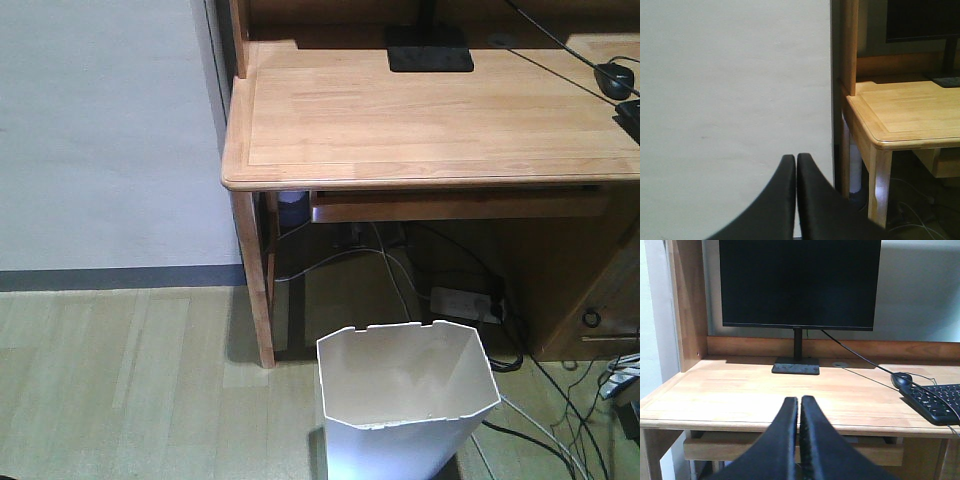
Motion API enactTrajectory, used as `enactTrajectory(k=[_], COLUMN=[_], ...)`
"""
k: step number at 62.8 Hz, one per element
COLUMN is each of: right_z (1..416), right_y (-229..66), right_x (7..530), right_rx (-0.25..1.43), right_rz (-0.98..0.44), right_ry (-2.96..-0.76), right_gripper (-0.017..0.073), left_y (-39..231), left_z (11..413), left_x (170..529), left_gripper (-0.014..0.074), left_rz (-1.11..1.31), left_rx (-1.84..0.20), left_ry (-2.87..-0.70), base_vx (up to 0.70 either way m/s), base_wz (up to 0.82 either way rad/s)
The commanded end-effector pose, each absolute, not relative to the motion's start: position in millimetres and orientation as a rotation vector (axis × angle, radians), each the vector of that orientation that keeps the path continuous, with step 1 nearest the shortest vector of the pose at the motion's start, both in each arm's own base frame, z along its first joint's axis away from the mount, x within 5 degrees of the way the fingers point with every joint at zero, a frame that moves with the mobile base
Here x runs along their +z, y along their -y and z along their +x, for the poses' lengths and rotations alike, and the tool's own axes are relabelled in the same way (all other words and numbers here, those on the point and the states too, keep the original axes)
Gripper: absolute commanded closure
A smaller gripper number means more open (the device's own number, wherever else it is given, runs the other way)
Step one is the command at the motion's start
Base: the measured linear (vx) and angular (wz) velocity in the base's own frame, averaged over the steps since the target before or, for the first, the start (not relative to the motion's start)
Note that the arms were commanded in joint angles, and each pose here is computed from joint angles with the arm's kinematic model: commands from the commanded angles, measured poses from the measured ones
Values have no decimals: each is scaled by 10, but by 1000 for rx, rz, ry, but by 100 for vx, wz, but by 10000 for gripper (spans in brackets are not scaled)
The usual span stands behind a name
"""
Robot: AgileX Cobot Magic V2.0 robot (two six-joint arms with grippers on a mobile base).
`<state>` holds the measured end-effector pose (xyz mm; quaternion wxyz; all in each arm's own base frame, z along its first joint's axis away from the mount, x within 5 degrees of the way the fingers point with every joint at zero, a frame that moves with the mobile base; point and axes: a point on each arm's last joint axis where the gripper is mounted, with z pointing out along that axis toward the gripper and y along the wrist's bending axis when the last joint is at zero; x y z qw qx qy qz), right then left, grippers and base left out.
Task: Move trash bin to bedside with robot
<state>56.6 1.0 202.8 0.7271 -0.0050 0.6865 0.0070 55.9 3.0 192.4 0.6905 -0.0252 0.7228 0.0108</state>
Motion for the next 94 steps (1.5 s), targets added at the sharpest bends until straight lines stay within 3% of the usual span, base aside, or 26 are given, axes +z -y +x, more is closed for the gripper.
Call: enactTrajectory(k=[1,63,81,94], right_z=[560,559,505,711], right_y=[-9,-9,-8,-14], right_x=[2036,2042,2394,2748], right_rx=[3,3,-5,-57], right_rz=[-20,-20,-24,-73], right_ry=[-1447,-1440,-1257,-1383], right_gripper=[568,568,568,568], left_y=[-27,-27,-27,-27], left_z=[544,544,544,544], left_x=[2076,2076,2076,2076], left_gripper=[600,600,600,600], left_rz=[-55,-55,-55,-55], left_rx=[18,18,18,18], left_ry=[-1513,-1513,-1513,-1513], base_vx=[0,0,0,0], base_wz=[0,0,0,0])
